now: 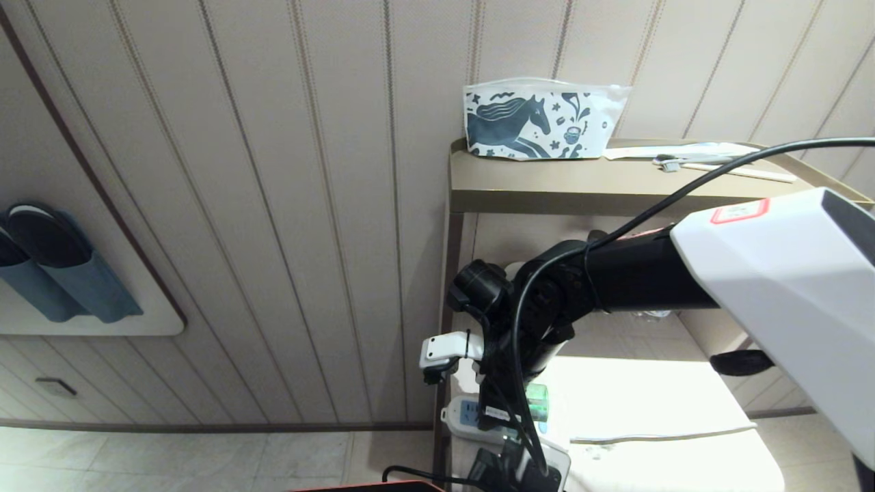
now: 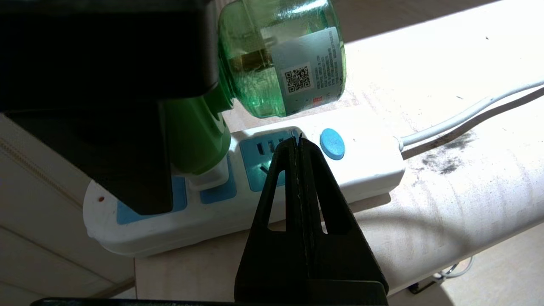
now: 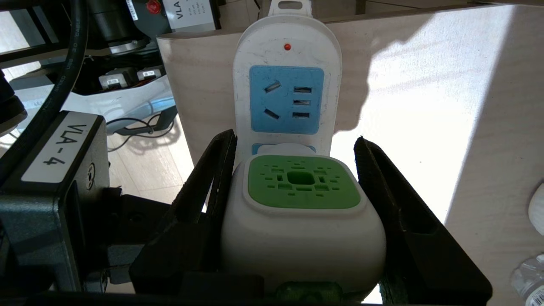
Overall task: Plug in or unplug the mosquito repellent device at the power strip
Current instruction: Hold the socket with your left hand and unplug it with your right hand
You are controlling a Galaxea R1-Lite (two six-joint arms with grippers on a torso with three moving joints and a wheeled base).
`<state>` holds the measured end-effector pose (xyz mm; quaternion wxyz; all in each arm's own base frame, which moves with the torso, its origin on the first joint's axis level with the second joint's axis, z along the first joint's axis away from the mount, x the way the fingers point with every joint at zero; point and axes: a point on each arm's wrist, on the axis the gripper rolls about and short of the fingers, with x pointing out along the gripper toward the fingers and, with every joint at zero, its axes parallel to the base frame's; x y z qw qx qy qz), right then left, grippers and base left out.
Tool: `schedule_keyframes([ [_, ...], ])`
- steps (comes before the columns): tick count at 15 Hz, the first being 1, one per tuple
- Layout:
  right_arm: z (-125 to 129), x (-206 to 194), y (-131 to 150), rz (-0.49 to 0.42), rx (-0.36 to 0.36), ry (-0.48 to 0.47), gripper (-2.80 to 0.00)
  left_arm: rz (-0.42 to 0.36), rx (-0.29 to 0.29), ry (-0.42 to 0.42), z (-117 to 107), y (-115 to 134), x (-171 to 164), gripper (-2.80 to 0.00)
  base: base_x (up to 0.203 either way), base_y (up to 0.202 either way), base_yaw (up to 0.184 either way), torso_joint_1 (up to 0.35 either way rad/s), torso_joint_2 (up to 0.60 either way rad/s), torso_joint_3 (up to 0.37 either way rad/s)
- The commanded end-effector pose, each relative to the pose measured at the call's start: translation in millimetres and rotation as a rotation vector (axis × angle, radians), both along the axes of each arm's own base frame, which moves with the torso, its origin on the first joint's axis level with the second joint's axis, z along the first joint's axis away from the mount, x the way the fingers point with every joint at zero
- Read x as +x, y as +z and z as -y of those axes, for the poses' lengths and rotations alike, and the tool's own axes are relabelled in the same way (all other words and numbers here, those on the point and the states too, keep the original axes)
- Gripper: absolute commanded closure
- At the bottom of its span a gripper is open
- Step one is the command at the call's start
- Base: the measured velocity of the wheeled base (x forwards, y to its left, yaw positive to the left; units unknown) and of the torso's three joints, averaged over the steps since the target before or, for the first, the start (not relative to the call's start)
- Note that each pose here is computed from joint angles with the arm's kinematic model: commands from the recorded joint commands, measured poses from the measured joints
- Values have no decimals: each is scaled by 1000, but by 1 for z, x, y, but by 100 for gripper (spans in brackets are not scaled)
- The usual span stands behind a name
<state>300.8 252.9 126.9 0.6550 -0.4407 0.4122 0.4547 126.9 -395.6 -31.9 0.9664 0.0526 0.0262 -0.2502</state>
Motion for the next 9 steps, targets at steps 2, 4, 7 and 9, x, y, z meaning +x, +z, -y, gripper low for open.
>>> schedule_keyframes([
  [2,-2,0,4,10,12,-2,0,3,-10,0,2,-12,-1,0,0,0,0,0,0,0],
  [4,-2,0,6,15,17,-4,0,3,-6,-2,2,-15,-1,0,0,0,0,0,0,0],
  [7,-1,-1,8,18,19,-4,0,3,-7,-2,3,-15,-1,0,0,0,0,0,0,0],
  [9,1,-3,11,21,20,-4,0,3,-7,-2,3,-16,-1,0,0,0,0,0,0,0],
])
